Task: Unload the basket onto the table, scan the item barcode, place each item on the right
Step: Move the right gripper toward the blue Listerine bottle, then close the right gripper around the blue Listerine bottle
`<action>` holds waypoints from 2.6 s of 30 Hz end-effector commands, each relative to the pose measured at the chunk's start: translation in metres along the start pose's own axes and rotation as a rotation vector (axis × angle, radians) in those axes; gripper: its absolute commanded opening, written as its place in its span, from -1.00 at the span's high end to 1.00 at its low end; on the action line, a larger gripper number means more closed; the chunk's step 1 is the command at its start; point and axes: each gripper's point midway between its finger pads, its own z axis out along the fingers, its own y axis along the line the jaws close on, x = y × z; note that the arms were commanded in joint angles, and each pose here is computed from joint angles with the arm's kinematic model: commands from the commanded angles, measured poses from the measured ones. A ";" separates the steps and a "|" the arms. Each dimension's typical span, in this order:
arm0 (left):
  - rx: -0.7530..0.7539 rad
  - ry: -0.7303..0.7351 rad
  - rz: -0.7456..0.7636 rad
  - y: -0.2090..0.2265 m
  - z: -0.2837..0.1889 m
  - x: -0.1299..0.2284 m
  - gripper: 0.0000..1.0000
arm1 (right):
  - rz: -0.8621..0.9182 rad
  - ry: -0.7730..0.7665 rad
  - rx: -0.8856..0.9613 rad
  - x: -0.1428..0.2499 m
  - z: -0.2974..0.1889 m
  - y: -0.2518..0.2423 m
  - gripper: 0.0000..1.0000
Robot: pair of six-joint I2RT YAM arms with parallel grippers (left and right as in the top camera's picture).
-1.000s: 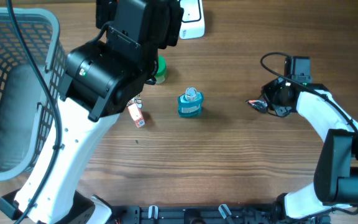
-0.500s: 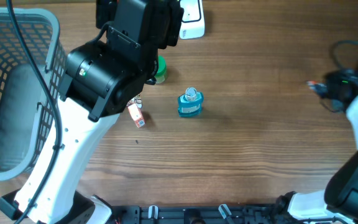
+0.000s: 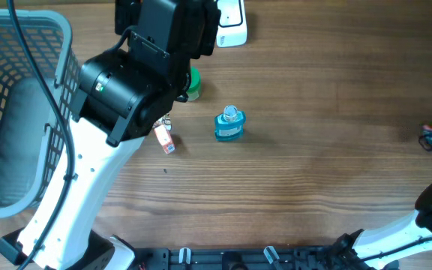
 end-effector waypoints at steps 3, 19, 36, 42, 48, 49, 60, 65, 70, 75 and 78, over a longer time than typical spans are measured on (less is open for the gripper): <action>-0.020 -0.098 -0.084 0.022 -0.022 -0.023 -1.00 | -0.102 0.003 -0.169 -0.012 -0.034 0.040 -1.00; -0.210 -0.160 -0.424 0.163 -0.168 0.033 -1.00 | -1.184 0.398 -0.655 0.284 -0.313 0.115 -1.00; -0.246 -0.020 -0.385 0.157 -0.157 0.067 -1.00 | -1.665 0.611 -0.550 0.406 -0.402 0.094 -1.00; -0.245 -0.020 -0.384 0.157 -0.157 0.067 -1.00 | -1.637 0.588 -0.506 0.408 -0.394 0.095 -1.00; -0.245 -0.018 -0.383 0.156 -0.157 0.067 -1.00 | -1.628 0.663 -0.401 0.442 -0.363 0.086 -1.00; -0.246 -0.016 -0.381 0.156 -0.157 0.068 -1.00 | -1.627 0.664 -0.399 0.445 -0.360 0.086 -1.00; -0.247 -0.011 -0.376 0.157 -0.157 0.069 -1.00 | -1.614 0.693 -0.370 0.458 -0.350 0.083 -0.99; -0.247 -0.011 -0.376 0.157 -0.157 0.069 -1.00 | -1.618 0.695 -0.360 0.460 -0.347 0.082 -0.99; -0.249 -0.005 -0.370 0.157 -0.158 0.071 -1.00 | -1.640 0.695 -0.362 0.459 -0.347 0.080 -0.80; -0.249 -0.004 -0.369 0.157 -0.158 0.071 -1.00 | -1.650 0.697 -0.355 0.458 -0.346 0.078 -0.76; -0.250 -0.001 -0.367 0.157 -0.158 0.072 -1.00 | -1.657 0.698 -0.352 0.458 -0.345 0.078 -0.78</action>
